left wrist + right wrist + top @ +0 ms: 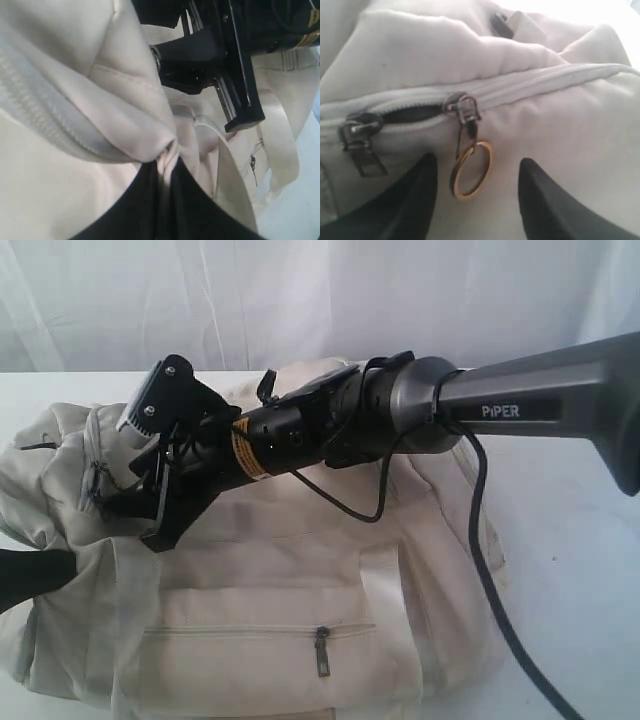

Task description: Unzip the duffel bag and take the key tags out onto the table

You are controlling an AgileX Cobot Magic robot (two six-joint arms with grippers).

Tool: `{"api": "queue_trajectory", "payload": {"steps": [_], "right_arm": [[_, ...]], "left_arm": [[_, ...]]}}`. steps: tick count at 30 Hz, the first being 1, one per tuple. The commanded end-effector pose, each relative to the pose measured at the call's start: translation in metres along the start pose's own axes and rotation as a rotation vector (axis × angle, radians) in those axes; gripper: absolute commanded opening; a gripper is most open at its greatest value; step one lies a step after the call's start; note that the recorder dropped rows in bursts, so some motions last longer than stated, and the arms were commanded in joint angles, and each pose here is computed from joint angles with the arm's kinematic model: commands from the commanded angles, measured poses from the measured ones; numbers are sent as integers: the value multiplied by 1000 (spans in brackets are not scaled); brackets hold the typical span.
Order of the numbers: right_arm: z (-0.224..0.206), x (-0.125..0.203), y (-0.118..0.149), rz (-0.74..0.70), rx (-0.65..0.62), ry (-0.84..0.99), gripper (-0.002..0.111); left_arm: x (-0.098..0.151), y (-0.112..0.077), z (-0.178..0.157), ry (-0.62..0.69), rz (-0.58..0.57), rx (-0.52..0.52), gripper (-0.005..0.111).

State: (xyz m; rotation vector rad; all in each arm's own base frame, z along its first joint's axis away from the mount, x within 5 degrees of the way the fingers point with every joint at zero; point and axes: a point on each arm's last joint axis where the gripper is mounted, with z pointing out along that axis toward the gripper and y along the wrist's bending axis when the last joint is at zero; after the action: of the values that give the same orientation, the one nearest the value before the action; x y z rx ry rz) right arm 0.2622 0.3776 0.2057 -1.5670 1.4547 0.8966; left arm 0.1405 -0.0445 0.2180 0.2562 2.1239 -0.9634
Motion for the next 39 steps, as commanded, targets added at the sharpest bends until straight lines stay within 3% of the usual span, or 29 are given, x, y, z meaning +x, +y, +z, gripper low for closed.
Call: {"api": "queue_trajectory", "payload": {"steps": [1, 5, 19, 27, 39], "right_arm": [[-2, -10, -1, 11, 32, -35, 38], [-2, -10, 0, -1, 25, -39, 30], [8, -4, 4, 4, 39, -8, 28], [9, 0, -2, 8, 94, 20, 0], [2, -28, -27, -44, 281, 3, 0]], "left_arm": [[-5, -9, -2, -36, 0, 66, 0], [-5, -9, -2, -36, 0, 66, 0], [-5, -9, -2, -36, 0, 66, 0], [-5, -9, -2, -36, 0, 66, 0], [-5, -9, -2, -36, -5, 66, 0]]}}
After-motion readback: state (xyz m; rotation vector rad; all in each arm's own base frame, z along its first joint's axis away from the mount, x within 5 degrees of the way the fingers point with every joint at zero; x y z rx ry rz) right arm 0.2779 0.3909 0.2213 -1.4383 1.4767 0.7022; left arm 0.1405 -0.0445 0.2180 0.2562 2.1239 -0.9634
